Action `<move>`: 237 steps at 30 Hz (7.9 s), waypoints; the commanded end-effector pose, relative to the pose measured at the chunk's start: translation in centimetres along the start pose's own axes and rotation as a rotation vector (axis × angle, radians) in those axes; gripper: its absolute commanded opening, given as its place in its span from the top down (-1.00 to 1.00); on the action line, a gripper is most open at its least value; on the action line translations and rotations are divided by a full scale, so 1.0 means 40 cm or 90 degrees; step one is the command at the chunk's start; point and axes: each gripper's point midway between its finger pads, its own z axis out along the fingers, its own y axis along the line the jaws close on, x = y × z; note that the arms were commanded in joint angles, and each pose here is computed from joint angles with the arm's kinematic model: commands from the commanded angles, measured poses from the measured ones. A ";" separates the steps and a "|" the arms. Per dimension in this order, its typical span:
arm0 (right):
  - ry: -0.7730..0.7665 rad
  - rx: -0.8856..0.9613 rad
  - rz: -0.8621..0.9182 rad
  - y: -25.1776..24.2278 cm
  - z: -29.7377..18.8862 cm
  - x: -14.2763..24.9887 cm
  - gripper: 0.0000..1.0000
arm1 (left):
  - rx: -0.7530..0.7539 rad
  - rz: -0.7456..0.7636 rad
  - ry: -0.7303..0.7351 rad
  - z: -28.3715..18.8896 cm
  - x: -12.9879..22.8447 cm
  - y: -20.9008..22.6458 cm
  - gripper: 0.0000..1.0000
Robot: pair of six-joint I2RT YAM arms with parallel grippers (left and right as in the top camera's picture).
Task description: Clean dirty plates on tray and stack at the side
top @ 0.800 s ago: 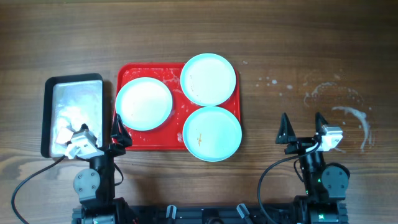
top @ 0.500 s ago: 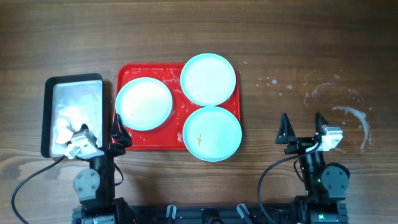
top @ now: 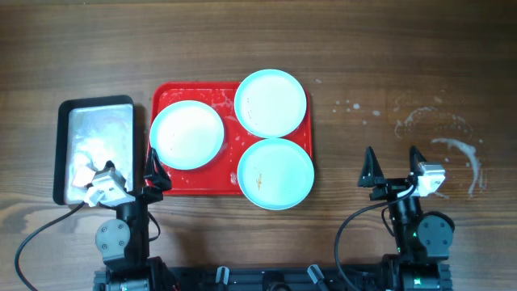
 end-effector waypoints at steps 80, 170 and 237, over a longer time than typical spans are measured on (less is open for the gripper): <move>0.783 -0.002 -0.033 0.784 0.334 0.457 -0.19 | -0.545 -0.101 0.553 0.096 -0.245 0.115 -1.00; 0.799 0.001 -0.121 0.753 0.348 0.619 0.88 | -0.619 -0.312 0.548 0.110 0.211 0.392 0.92; 1.042 -0.188 0.204 0.830 0.230 0.680 0.91 | -0.231 -0.008 0.776 0.253 0.478 0.013 0.92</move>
